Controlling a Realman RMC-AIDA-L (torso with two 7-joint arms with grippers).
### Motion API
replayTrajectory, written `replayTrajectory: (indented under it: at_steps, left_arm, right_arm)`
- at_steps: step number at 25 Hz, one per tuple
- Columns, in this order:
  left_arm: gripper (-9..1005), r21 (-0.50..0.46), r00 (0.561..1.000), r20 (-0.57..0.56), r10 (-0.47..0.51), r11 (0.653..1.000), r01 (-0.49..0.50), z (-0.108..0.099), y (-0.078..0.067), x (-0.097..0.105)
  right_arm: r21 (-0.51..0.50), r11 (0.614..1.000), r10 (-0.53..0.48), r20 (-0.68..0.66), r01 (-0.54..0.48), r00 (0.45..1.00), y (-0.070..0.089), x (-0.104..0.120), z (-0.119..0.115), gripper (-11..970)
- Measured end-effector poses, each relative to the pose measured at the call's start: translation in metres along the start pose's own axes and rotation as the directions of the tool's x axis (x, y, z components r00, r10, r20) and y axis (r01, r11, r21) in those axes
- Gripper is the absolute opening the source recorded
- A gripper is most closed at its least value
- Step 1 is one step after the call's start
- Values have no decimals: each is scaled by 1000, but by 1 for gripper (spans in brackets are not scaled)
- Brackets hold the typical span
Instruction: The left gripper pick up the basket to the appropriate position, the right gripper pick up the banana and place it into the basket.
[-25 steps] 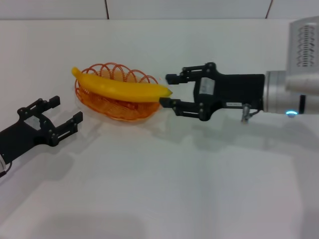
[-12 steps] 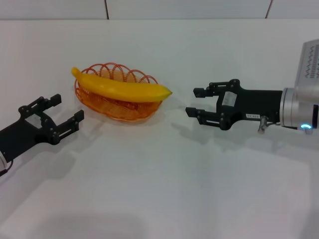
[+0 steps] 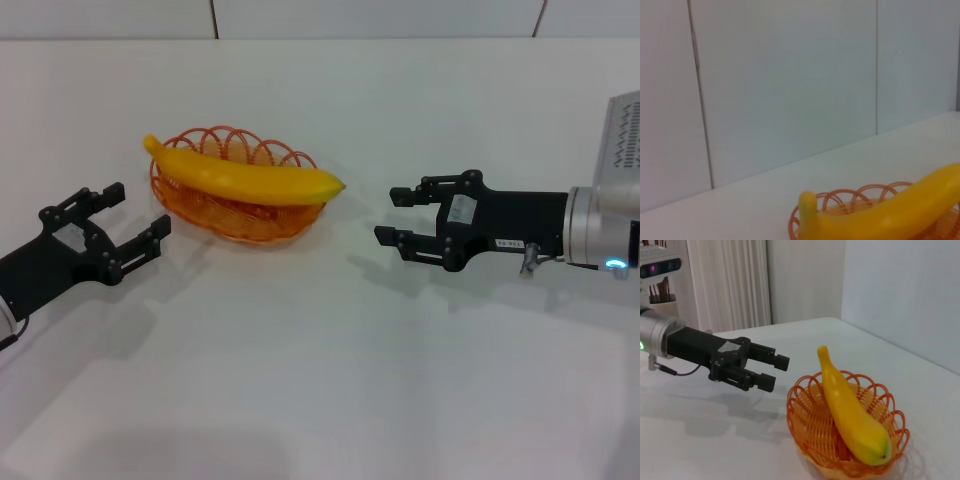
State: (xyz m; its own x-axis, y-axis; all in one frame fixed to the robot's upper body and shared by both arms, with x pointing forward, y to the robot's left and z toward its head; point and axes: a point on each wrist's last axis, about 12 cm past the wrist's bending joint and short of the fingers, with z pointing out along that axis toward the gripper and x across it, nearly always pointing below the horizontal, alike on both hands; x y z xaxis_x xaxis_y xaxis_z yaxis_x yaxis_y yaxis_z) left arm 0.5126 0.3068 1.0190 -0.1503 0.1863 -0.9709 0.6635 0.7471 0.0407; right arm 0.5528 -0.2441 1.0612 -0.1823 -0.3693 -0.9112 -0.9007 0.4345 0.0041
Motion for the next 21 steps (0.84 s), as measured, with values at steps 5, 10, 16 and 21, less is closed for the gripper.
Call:
replayTrajectory:
  at_steps: [5,10,16,21]
  left_arm:
    - [756,0,1000,0,-1,1000,1,0,0,0]
    - [756,0,1000,0,-1,1000,1,0,0,0]
    - [756,0,1000,0,-1,1000,1,0,0,0]
    - [756,0,1000,2,0,1000,0,1,0,-1]
  right_arm:
    - [-1,1000,0,1,0,1000,0,0,0,529]
    - [-2,1000,0,2,0,1000,0,0,1,529]
    - [-6,1000,-4,1,4,1000,0,-1,2,529]
    - [-5,1000,-3,1,3,1000,0,-1,1,529]
